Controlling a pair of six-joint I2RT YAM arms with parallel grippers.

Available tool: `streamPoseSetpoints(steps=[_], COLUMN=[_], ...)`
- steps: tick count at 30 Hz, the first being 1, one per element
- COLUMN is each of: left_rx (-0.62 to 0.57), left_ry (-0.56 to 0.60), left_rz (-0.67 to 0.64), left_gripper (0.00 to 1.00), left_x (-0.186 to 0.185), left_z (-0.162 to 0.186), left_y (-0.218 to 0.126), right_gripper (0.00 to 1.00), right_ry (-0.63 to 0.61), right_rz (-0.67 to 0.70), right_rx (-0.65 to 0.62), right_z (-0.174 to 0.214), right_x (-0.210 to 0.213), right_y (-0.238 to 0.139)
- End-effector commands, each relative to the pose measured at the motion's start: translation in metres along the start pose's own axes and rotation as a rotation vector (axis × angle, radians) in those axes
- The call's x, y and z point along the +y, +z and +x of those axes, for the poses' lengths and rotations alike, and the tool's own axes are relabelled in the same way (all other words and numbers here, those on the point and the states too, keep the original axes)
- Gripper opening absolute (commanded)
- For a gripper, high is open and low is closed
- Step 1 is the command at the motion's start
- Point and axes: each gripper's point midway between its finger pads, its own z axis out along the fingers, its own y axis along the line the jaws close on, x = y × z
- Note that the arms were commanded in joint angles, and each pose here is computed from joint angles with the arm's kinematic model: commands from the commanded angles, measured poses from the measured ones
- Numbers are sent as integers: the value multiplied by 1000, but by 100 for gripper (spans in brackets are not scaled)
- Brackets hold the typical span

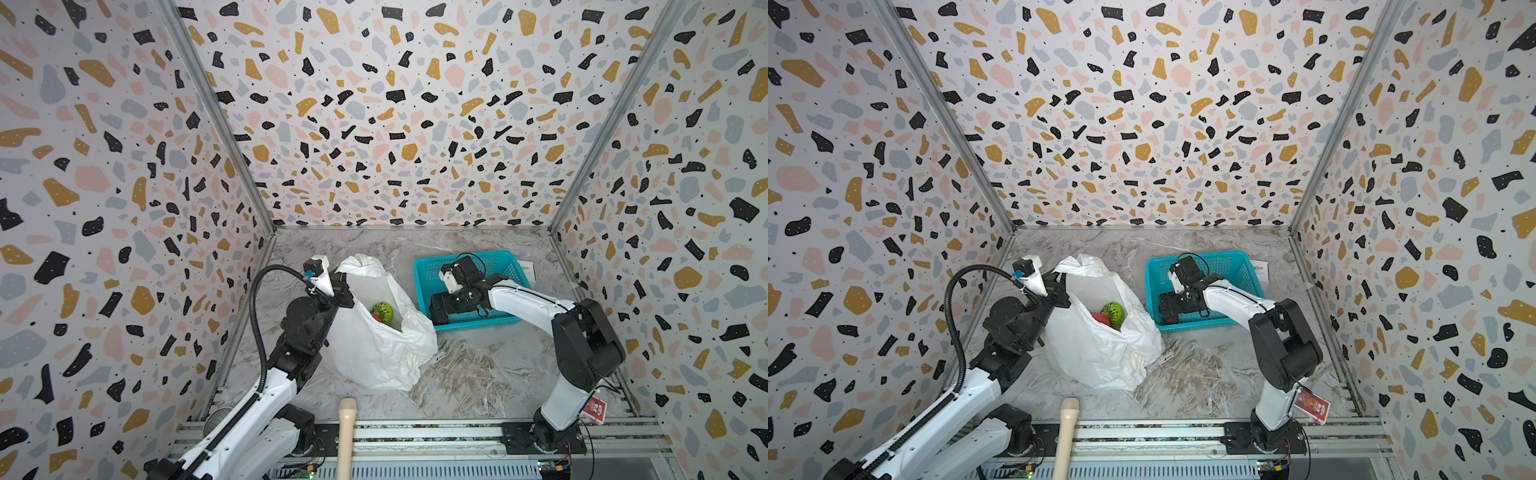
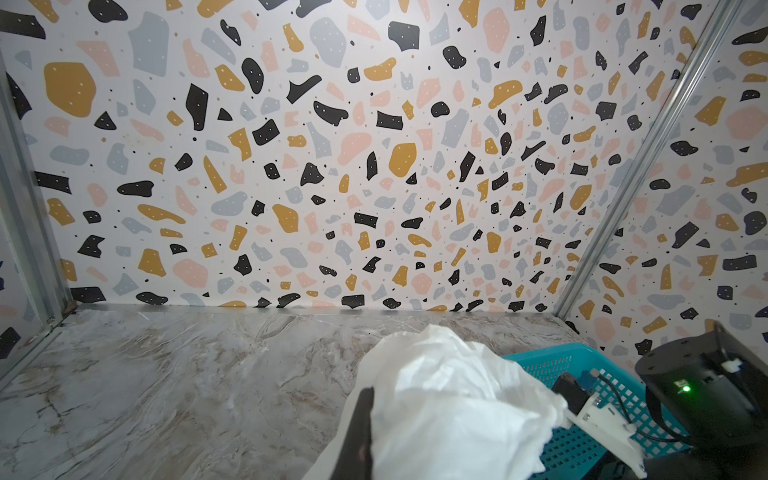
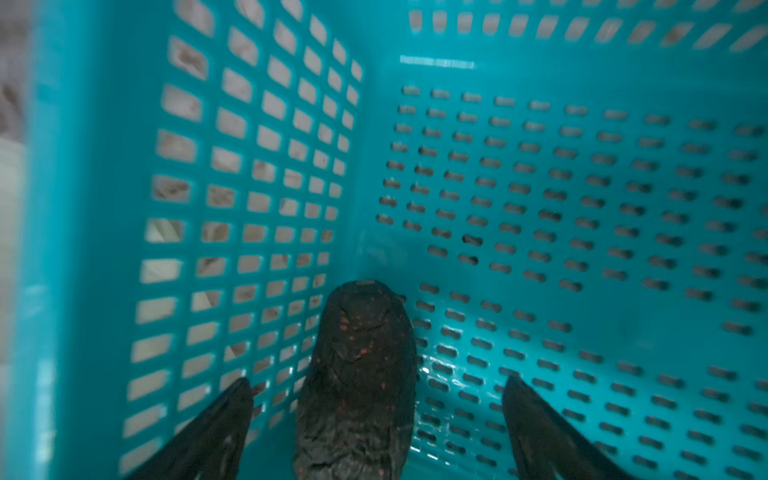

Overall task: Place the fruits into the plastic bag
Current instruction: 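Move the right gripper into the basket and grasp the dark brown fruit, then carry the dark brown fruit into the bag and open the right gripper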

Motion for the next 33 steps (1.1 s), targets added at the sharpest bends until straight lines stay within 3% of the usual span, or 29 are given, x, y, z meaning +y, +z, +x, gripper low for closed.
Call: streamPoseSetpoints(steps=[1,5,12,23,28,33], left_rx=[-30,-32,-28,-29,-27,-31], left_ry=[9,9,9,0,-3,-8], left_rz=[0,-3,-6,-4,-4,-3], left_gripper=[0,0,0,0,0,0], left_x=[0,1,1,1,2,1], left_z=[-8,-8,-7,-7,-5,-6], left_y=[-2,-3,-3,-3,-3,-3], right_gripper=[91,82,47,38,38,40], right_ry=[-3,-2,5,-51,-125,-337], right_rz=[-34,-34,-57,-35,-185,-338], right_rx=[61,122,107,-248,-359,-429], right_z=[6,17,12,-63,-79,-71], right_x=[14,13,18,35,75,142], right_y=[-5,8,10,-72,-106,-127])
